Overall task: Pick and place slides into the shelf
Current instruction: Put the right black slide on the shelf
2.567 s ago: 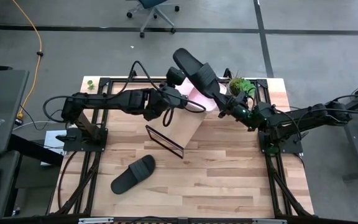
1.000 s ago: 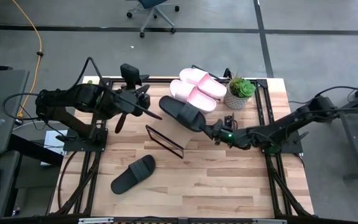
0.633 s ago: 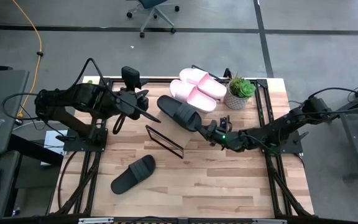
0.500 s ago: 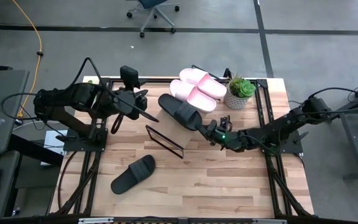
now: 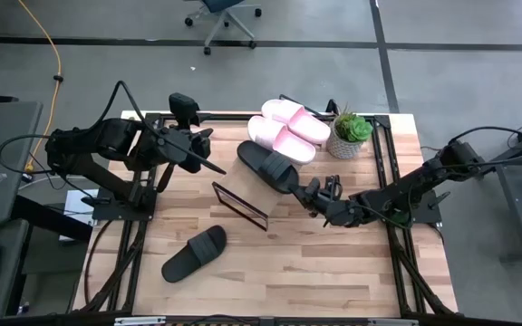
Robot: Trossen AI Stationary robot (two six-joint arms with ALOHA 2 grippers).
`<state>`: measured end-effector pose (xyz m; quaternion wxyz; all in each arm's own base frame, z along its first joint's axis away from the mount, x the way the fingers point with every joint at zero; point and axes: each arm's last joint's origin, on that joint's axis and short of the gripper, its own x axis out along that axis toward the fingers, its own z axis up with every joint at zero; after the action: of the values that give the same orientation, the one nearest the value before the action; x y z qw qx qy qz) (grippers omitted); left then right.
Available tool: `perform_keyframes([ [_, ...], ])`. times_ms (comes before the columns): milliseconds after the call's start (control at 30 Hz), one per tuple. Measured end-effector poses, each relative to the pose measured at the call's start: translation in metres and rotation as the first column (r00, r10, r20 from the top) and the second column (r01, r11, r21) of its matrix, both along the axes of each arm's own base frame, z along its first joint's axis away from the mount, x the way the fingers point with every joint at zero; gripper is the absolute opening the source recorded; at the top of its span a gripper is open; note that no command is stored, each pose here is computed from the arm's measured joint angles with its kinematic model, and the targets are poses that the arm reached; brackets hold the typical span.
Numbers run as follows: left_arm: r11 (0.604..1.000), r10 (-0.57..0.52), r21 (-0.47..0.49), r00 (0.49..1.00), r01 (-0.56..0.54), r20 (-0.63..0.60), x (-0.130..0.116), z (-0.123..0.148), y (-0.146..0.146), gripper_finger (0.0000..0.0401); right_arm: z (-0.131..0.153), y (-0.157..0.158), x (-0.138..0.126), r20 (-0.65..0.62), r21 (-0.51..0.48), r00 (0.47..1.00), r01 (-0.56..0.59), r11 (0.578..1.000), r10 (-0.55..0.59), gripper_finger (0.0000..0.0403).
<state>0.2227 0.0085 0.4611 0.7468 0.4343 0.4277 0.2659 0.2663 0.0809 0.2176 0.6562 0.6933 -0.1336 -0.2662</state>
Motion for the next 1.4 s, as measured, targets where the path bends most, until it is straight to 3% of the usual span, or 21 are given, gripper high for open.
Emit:
perform_keyframes([
  [567, 1.0, -0.002, -0.003, 1.0, 0.002, 0.001, 0.0, 0.0, 0.0, 0.0184, 0.003, -0.003, -0.009, -0.059, -0.025, 0.998, 0.017, 1.0, -0.019, 0.0032],
  [833, 1.0, -0.001, -0.004, 1.0, 0.001, 0.004, 0.0, 0.0, 0.0, 0.0184, 0.001, -0.005, -0.013, -0.079, 0.009, 0.997, 0.022, 1.0, -0.021, 0.0032],
  [1400, 1.0, -0.006, -0.024, 1.0, 0.007, 0.016, 0.001, 0.0, 0.0, 0.0184, -0.004, -0.007, -0.016, -0.14, -0.036, 0.989, 0.049, 0.998, -0.054, 0.0032],
])
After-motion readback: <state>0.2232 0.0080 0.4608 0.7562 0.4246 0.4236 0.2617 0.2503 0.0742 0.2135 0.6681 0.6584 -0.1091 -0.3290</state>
